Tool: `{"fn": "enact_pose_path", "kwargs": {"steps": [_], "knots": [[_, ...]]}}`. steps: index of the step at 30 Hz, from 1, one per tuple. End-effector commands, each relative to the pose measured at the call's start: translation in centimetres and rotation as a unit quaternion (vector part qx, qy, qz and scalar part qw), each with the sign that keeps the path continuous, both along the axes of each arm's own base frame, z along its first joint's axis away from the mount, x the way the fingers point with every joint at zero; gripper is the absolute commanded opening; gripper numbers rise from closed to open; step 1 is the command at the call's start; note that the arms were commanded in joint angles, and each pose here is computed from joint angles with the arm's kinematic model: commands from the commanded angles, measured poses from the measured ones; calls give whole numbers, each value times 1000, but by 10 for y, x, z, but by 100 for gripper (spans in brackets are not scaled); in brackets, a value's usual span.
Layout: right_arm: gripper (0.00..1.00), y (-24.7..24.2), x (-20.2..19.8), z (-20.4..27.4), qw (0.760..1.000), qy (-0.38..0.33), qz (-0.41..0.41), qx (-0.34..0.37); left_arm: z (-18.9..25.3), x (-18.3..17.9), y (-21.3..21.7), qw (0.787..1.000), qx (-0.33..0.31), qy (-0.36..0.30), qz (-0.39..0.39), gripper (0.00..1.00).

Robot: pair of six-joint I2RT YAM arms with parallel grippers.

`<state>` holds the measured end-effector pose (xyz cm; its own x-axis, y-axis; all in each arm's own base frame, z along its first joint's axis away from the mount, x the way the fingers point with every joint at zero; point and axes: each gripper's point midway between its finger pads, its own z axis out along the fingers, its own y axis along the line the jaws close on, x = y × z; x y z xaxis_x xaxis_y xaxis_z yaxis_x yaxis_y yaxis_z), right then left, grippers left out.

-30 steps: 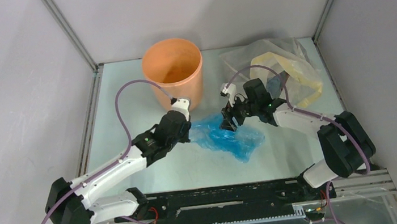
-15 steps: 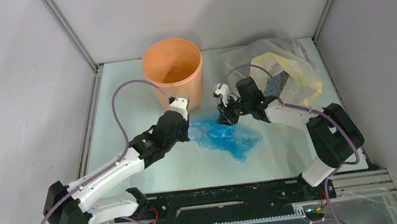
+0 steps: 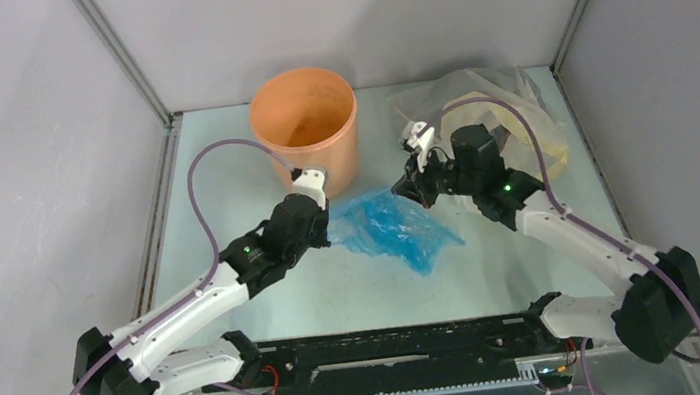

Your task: Put the trash bags into the trash bin

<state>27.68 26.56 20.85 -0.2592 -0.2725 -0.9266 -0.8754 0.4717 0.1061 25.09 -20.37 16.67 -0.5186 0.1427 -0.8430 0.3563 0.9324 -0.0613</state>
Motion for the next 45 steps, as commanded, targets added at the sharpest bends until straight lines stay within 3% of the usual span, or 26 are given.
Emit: {"fn": "enact_pose_path", "kwargs": {"steps": [1, 7, 9, 11, 15, 16, 21, 33, 45], "knots": [[0, -17, 7, 50, 997, -23, -76, 19, 50, 9, 11, 998, -26, -40, 44, 1], [0, -9, -28, 90, 998, -32, -43, 20, 88, 4, 11, 996, -51, -62, 31, 2], [19, -10, -36, 82, 999, -15, -38, 8, 89, 3, 10, 996, -55, -62, 27, 2], [48, -8, -40, 64, 999, 2, -31, -6, 86, 2, 10, 997, -52, -59, 23, 2], [95, -6, -32, 36, 999, 8, -46, -12, 82, 2, 11, 997, -39, -59, 17, 1], [99, -3, -30, 33, 999, 1, -41, -6, 82, 2, 12, 997, -39, -60, 17, 1], [100, 3, -10, 8, 999, -9, -52, -11, 85, -1, 14, 997, -39, -66, 12, 1], [92, 15, -15, -19, 993, -98, 65, 1, 65, -1, 26, 998, -13, -60, 33, 0], [90, 18, 13, -57, 984, -145, 87, -50, 72, -4, 28, 997, -25, -68, 31, 0]]}}
